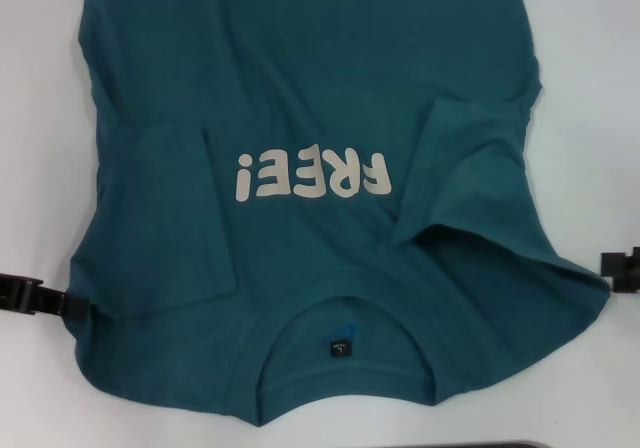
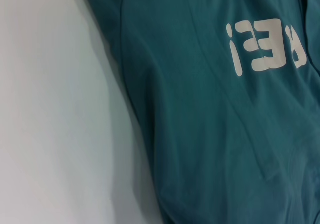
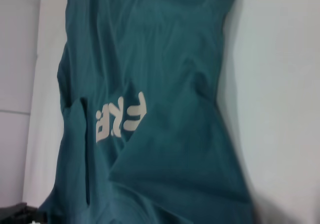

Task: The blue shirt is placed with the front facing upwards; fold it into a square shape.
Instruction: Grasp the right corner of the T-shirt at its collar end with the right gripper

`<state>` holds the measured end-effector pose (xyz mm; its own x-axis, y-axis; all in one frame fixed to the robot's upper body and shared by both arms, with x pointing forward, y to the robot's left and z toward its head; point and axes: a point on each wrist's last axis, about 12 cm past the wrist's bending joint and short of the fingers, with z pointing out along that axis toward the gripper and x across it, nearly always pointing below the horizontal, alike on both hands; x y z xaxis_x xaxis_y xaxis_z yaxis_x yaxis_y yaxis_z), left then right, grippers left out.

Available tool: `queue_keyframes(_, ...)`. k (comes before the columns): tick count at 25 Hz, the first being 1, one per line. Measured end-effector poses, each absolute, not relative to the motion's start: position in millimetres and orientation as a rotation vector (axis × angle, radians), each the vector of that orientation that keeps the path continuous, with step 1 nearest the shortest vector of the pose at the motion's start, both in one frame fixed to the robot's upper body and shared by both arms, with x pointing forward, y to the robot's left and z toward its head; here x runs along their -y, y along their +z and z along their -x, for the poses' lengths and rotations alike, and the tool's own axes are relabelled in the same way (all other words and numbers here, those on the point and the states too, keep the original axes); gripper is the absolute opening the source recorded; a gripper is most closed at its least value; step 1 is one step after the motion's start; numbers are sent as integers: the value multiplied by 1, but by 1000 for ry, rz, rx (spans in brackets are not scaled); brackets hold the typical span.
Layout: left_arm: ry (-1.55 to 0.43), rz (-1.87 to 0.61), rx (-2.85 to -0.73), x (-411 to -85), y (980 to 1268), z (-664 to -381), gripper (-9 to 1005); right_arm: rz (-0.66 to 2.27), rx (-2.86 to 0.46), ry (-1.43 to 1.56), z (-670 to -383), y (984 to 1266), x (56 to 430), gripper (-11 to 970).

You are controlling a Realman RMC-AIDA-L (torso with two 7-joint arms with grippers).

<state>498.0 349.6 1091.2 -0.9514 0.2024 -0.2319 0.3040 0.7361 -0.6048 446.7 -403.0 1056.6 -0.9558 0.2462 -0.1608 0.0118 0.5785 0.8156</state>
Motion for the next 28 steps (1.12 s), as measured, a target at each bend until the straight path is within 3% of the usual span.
queue_keyframes(4, -1010, -417, -2784, -349, 1092, -499, 5, -158, -2598, 1315, -453, 1052, 391, 711)
queue_keyframes(20, -1003, -427, -2775, -350, 1096, -501, 5, -124, -2607, 1232, -462, 1050, 392, 469)
queue_keyframes(23, -1003, -430, -2773, -350, 1096, -502, 5, -119, -2606, 1232, -463, 1050, 391, 236)
queue_keyframes(28, -1000, -431, -2771, -350, 1097, -503, 6, -107, -2603, 1242, -463, 1050, 389, 136)
